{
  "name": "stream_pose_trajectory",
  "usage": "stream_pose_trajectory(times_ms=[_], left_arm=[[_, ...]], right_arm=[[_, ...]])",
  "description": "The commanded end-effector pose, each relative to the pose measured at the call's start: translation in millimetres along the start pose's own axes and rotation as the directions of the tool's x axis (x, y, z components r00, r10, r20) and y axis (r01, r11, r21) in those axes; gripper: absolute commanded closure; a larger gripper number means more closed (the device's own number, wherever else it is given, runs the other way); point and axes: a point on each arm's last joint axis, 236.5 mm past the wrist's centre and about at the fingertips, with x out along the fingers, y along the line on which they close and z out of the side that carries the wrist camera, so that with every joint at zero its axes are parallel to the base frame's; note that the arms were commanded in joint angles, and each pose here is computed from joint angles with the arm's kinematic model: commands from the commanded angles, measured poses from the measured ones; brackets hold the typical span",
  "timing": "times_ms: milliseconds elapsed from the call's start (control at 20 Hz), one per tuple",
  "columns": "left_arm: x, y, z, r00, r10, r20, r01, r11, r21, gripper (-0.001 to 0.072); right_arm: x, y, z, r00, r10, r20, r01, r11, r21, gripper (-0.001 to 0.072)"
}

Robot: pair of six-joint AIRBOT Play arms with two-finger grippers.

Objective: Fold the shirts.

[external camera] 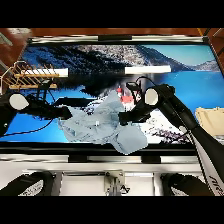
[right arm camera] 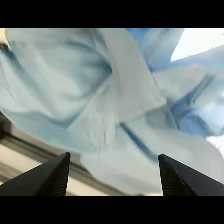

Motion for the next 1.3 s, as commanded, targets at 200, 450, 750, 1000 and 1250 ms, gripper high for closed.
stream_pose_trajectory(times_ms=[200, 450, 750, 1000, 1250], left_arm=[[54, -4, -46, 0.952, -0.096, -0.29, 0.09, 0.995, -0.034, 0.0368], [34, -13, -24, 0.962, -0.102, -0.253, 0.119, 0.991, 0.055, 0.065], [-108, -67, 111, 0.967, -0.131, 0.22, 0.066, 0.958, 0.278, 0.065], [-271, -108, 132, 0.825, -0.15, 0.544, -0.081, 0.922, 0.377, 0.0651], [-256, -87, 80, 0.911, -0.055, 0.408, -0.062, 0.962, 0.267, 0.0651]], right_arm=[[64, -13, 25, 0.988, -0.038, -0.151, 0.03, 0.998, -0.054, 0.0059], [80, -22, 9, 0.963, -0.061, -0.263, 0.047, 0.997, -0.06, 0.0644], [-51, 2, 126, 0.964, -0.121, 0.237, 0.167, 0.969, -0.185, 0.0645], [-260, 31, 149, 0.705, -0.09, 0.703, 0.269, 0.952, -0.149, 0.0646], [-249, 45, 62, 0.859, -0.075, 0.507, 0.188, 0.966, -0.175, 0.0646]])
